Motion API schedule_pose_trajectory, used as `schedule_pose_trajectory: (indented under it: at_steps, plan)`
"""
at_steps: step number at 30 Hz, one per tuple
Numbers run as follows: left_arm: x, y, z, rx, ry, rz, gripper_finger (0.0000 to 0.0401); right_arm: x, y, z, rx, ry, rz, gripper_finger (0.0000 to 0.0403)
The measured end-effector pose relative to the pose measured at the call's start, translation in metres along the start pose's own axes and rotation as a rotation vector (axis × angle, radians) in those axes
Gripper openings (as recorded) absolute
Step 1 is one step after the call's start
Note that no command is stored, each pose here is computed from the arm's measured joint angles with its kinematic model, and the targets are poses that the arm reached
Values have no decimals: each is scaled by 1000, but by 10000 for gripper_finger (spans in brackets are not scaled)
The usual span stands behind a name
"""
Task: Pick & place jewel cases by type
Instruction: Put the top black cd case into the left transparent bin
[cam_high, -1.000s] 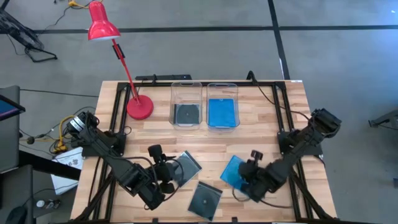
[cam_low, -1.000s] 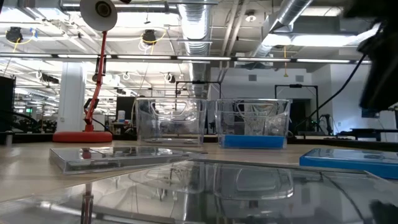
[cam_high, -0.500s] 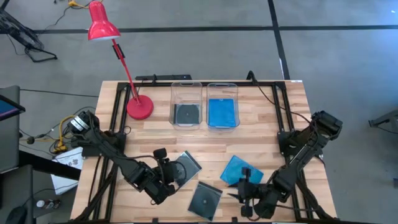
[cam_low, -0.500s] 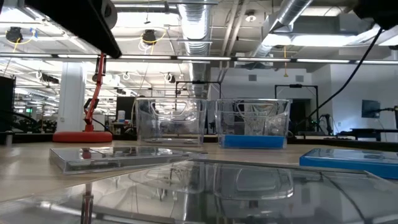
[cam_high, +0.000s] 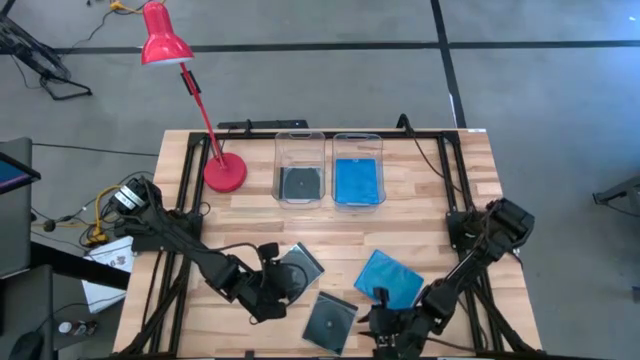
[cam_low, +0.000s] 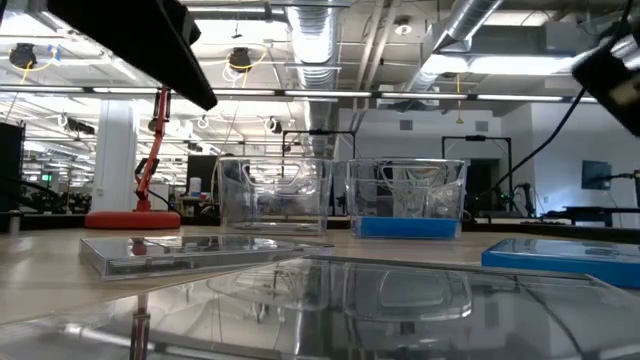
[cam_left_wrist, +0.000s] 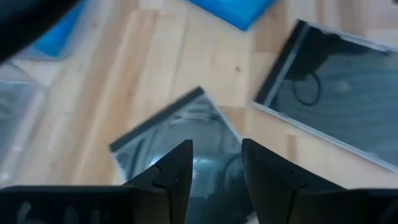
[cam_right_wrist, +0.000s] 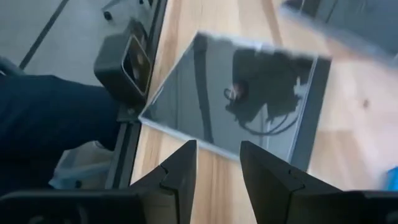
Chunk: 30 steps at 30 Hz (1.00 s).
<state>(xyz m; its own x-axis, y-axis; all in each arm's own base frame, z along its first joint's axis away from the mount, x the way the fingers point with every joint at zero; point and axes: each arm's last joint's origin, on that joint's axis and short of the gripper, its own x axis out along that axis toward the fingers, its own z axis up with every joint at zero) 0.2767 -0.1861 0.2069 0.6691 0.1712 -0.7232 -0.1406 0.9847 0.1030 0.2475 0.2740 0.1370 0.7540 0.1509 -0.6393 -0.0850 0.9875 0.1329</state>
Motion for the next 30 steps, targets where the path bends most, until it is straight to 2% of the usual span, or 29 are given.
schedule_pose_trajectory:
  at_steps: [3,11,23,30]
  plan:
    - [0,-1,0,-3,16,-36,132,8,-2,-7,26,35,-11,118]
    - [-1,-3,0,-3,9,-43,132,25,-13,-18,88,106,-43,118]
    - [-4,-7,-2,1,7,-52,132,35,-37,-8,118,161,-107,118]
    - [-5,-8,-4,2,12,-53,132,43,-60,4,77,192,-140,118]
